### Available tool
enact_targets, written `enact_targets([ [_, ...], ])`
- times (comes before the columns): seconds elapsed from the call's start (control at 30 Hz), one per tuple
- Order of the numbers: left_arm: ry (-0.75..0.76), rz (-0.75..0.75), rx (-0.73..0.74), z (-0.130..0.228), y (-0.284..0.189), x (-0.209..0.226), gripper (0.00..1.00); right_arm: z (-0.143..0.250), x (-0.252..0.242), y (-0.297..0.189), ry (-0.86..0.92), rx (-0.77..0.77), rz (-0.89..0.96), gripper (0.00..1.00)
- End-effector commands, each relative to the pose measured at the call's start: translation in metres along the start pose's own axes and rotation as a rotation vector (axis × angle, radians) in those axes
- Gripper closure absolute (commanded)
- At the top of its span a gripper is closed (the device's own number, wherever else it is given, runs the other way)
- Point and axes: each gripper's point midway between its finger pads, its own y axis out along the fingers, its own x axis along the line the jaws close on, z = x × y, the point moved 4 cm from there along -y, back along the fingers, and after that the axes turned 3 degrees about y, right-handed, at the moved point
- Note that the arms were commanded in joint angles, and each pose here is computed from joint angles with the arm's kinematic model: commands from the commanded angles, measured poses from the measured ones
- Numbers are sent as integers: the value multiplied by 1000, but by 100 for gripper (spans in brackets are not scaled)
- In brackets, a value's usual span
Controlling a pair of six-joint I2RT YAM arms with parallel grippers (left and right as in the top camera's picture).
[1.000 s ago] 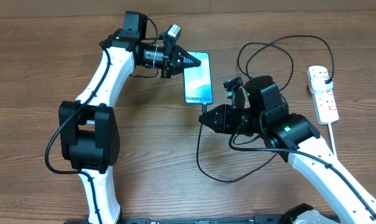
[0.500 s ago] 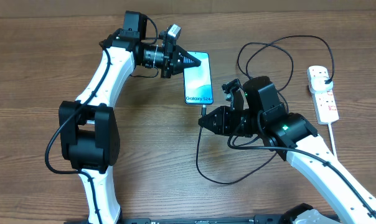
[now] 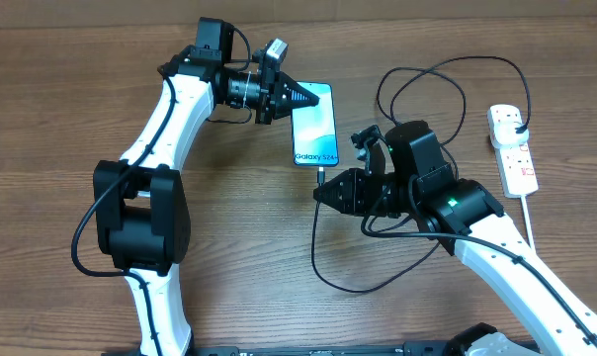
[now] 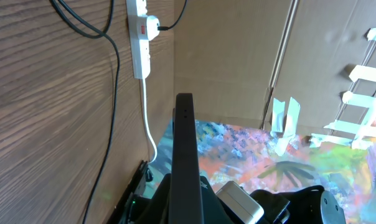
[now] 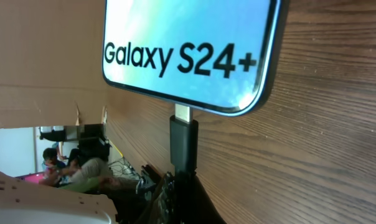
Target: Plug charger to phone and switch on socket
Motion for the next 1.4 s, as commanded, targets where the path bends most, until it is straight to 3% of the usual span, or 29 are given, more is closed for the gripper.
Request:
enact_targets([
  [0.0,21,35,22,2,3,-10,96,3,1,2,-6,19,-15,96],
  [1.37,16,-42,-26,-5,-1,1,96,5,0,2,1,26,-9,96],
])
